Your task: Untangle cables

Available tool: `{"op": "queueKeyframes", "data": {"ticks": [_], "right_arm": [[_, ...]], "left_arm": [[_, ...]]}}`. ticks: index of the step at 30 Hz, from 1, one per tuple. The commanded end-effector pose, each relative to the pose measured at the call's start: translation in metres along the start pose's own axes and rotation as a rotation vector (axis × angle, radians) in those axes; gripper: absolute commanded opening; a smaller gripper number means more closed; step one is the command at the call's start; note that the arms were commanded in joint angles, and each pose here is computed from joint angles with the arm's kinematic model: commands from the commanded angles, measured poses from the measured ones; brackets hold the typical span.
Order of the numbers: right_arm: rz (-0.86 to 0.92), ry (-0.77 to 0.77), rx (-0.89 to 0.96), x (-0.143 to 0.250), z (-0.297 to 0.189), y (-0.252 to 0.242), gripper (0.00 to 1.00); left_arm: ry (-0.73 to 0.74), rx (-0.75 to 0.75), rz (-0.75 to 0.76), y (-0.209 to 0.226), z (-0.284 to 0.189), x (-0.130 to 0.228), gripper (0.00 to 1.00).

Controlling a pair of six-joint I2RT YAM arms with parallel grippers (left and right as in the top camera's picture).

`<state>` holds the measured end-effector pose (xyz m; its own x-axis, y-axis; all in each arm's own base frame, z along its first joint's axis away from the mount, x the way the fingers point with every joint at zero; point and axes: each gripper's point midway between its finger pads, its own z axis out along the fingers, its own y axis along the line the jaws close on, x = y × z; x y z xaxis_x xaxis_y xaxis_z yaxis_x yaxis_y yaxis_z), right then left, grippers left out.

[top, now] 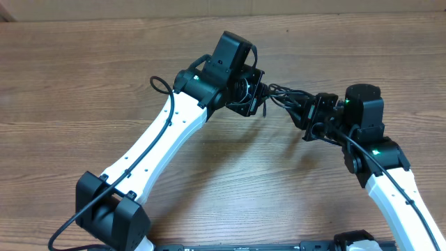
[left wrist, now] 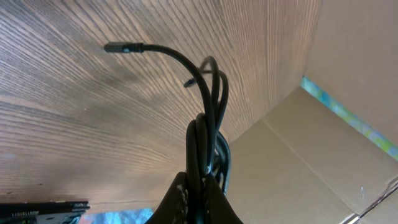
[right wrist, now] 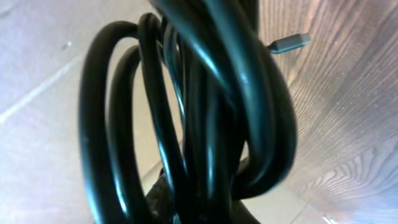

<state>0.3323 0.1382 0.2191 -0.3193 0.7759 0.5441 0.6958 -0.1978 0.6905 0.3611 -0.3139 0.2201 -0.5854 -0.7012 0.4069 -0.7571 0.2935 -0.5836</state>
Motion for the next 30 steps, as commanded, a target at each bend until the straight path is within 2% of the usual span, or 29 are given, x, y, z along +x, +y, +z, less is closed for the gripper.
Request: {"op": "queueKeyframes", "data": {"ticks": [1, 3, 11, 21, 30], "right_arm": [[-0.028, 0.028, -0.045, 0.011, -0.006, 0.015, 0.10], [-0.027, 0.022, -0.045, 0.010, -0.006, 0.015, 0.04], [-0.029, 0.066, -0.028, 0.017, -0.006, 0.012, 0.04], [-0.195, 0.248, 0.019, 0.047, -0.011, 0.000, 0.04], [-0.277, 0.298, 0.021, 0.055, -0.013, -0.003, 0.04]], "left_arm": [[0.004, 0.002, 0.012, -0.002, 0.000, 0.006, 0.04], [0.003, 0.002, 0.012, -0.002, 0.000, 0.006, 0.04], [-0.027, 0.010, 0.007, -0.003, -0.001, -0.002, 0.04], [-0.263, 0.047, 0.054, -0.014, -0.018, -0.066, 0.04], [-0.321, 0.024, 0.027, -0.009, -0.036, -0.106, 0.04]]}}
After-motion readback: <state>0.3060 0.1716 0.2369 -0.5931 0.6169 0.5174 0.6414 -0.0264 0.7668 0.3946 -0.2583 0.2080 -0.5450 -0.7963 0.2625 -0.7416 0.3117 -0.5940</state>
